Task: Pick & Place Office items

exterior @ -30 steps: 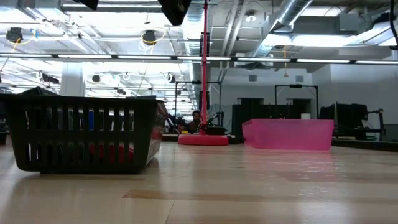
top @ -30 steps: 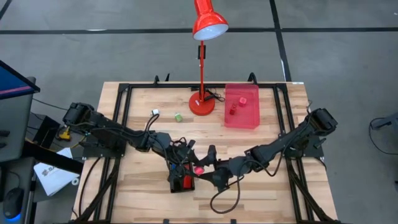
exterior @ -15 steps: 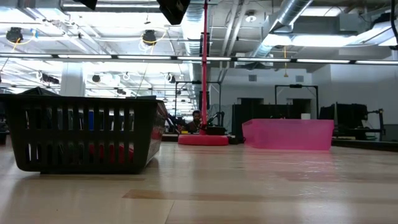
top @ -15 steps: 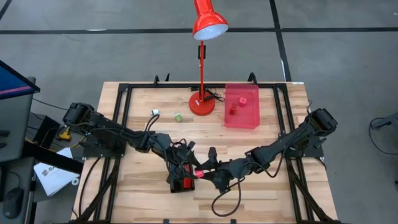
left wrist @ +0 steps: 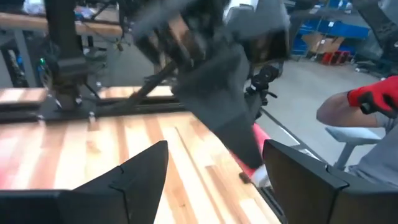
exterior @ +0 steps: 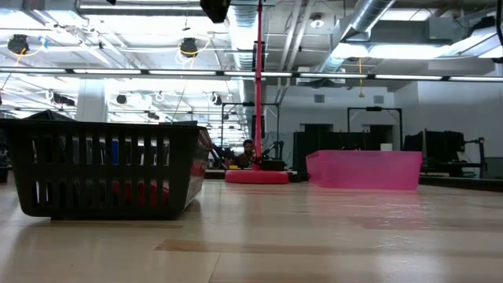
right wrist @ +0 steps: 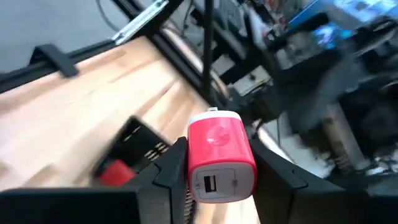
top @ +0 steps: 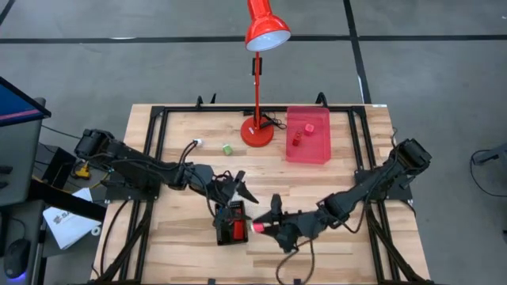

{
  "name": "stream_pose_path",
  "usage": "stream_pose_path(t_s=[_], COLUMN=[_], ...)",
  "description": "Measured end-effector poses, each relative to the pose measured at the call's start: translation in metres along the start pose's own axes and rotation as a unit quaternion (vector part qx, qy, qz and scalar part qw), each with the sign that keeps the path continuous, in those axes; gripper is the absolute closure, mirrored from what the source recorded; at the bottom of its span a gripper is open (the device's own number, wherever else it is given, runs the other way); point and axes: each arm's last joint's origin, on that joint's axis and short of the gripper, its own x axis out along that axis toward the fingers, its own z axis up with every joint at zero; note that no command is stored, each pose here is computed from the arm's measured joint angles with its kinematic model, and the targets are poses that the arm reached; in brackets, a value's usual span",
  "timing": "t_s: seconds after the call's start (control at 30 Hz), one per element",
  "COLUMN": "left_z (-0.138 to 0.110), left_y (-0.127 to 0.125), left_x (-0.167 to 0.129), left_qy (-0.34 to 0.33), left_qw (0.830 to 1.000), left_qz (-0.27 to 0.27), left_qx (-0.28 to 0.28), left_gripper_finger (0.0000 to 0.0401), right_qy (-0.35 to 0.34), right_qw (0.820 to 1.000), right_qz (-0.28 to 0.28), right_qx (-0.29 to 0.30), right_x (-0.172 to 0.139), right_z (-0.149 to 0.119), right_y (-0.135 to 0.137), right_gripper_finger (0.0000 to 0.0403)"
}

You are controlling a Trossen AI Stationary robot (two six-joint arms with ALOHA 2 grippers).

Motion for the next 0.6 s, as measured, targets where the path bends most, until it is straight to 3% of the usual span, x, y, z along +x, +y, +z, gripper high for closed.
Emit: stream_pose_path(t_s=[0.23,0.4,0.5,0.6], left_z=[0.016,0.014,-0.001,-0.018], left_y=[-0.012,-0.029,-0.039,-0.041], left_x=[-0.038,-0.069,-0.086,-0.099], left_qy=[0.051,0.071,0.048,0.009], left_qw=[0.997,0.992,0.990,0.987], left_qz=[0.058,0.105,0.133,0.161], left_qx=[0.018,0.018,0.026,0.030], left_gripper_finger=[0.0142,0.0144,0.0144,0.0146], right_qy=[0.104,0.157,0.157,0.159], right_qw=[0.994,0.981,0.974,0.959], right_qz=[-0.007,0.004,-0.030,-0.100], right_qx=[0.028,0.113,0.158,0.211], right_x=[-0.012,-0.036,-0.053,-0.071], right_z=[-0.010,-0.017,-0.024,-0.037], right_y=[0.017,0.015,0.007,-0.007], right_gripper_finger=[0.0276,0.0276,0.0276,0.0276])
